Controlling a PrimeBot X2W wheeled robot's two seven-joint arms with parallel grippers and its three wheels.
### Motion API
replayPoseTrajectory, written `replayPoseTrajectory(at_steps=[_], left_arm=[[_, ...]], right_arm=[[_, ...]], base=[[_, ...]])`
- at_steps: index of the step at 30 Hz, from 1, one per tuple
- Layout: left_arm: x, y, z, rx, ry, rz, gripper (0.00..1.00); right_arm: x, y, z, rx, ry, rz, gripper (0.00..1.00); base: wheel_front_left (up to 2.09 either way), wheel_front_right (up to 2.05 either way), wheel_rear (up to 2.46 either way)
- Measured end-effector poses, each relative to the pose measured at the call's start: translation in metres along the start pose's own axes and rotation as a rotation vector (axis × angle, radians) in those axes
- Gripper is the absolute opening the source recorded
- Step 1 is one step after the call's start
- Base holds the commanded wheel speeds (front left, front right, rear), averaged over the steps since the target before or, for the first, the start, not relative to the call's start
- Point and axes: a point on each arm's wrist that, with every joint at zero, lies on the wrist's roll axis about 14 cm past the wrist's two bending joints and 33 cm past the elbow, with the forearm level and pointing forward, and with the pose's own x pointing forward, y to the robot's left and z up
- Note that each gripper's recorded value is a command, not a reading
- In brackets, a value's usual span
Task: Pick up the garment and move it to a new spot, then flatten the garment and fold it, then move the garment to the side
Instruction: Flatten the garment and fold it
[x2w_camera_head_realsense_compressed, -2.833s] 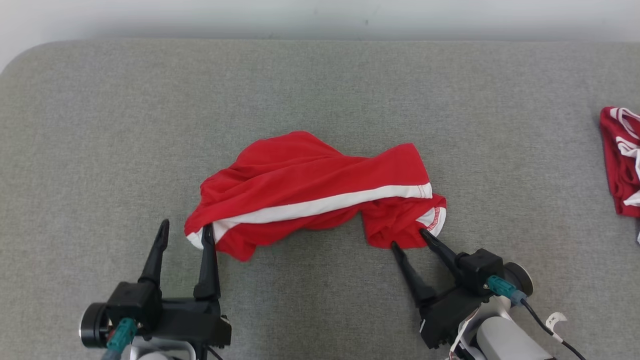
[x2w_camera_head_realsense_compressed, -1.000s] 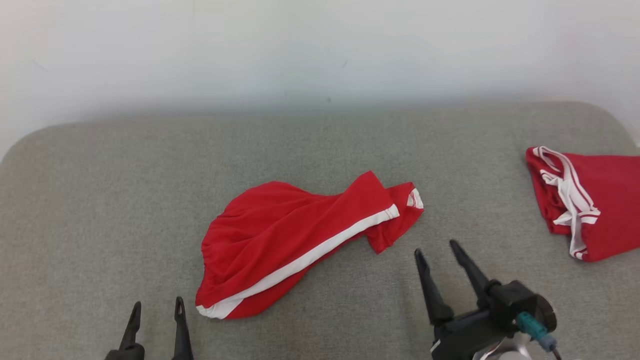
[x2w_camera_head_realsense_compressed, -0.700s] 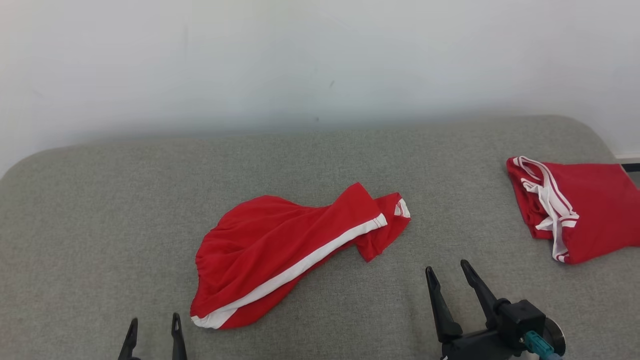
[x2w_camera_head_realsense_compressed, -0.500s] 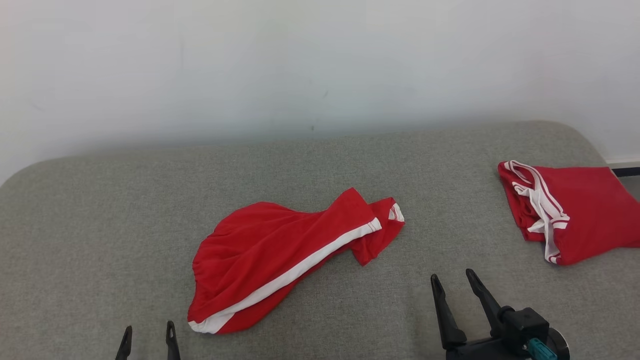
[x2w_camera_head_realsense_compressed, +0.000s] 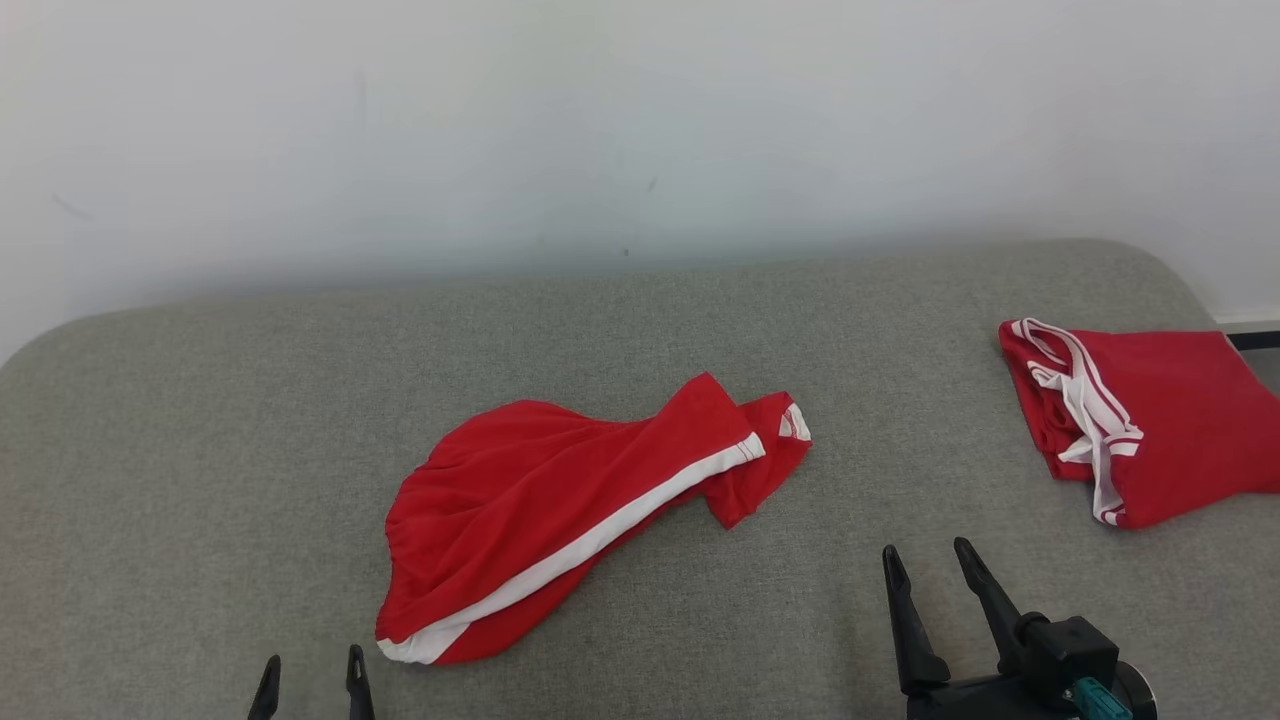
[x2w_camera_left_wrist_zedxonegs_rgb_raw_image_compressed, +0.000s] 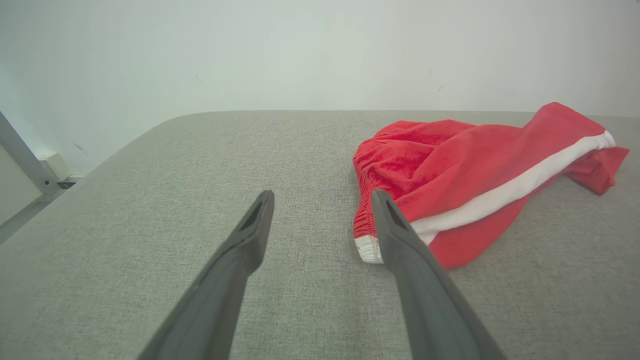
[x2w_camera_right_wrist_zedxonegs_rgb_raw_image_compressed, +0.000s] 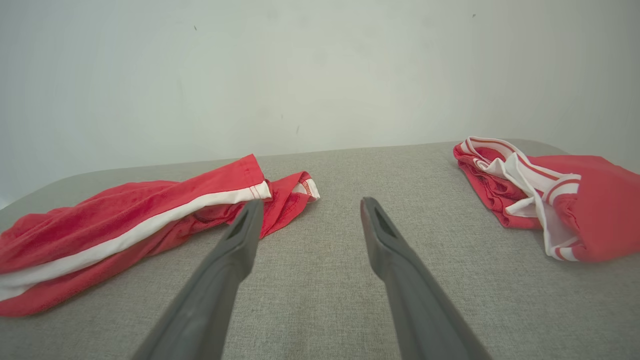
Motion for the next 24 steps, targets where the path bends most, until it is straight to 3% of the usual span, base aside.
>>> replayPoseTrajectory(at_steps=[15,24], left_arm=[[0.011,-0.026,-0.046,-0.223,0.155,-0.067,1.0],[0.024,-0.015,-0.068,-0.234,0.223,-0.001,1.0]], right_arm=[[0.027,0.006,-0.021,-0.011,0.062,0.051,1.0],[0.041,0.003,-0.032,-0.02,0.093,0.07,1.0]], base=[[0.0,0.0,0.0],[0.0,0.0,0.0]])
